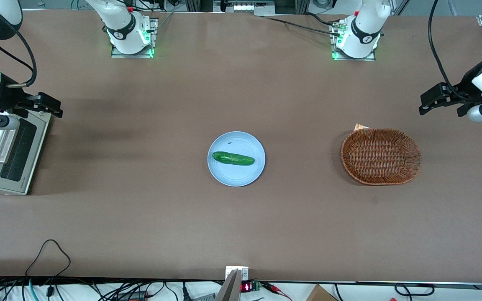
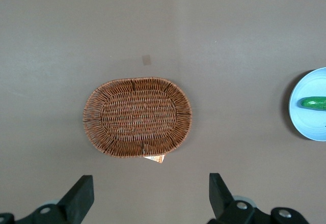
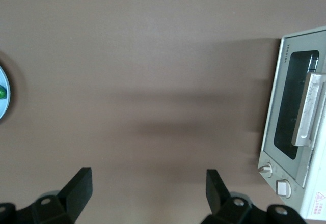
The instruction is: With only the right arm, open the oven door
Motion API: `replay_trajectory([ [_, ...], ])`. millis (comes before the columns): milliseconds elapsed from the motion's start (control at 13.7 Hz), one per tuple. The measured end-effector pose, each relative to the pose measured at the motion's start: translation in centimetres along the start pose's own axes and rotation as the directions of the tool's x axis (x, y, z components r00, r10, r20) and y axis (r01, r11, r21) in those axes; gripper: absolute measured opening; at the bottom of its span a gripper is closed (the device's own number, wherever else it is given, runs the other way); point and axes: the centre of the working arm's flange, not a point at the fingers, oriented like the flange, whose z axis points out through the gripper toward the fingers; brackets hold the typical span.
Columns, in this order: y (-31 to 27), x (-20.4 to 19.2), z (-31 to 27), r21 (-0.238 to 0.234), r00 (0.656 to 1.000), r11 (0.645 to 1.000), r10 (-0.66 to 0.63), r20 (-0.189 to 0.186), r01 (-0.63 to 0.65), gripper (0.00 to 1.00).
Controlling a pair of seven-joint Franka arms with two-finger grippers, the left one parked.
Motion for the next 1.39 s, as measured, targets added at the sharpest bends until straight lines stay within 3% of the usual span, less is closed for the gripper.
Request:
replay_trajectory([
  [366,0.1,0.0,0.0,0.000,1.000,1.000,0.002,0.003,-0.002,0.94],
  [951,0.3,-0.2,0.2,-0.001,0.997,0.997,0.075,0.019,-0.075,0.03],
  [1171,0.4,-0.1,0.4,-0.003,0.996,0.996,0.086,0.025,-0.086,0.01],
  [1390,1.1,0.3,1.3,-0.046,0.995,0.995,0.088,0.037,-0.086,0.01],
])
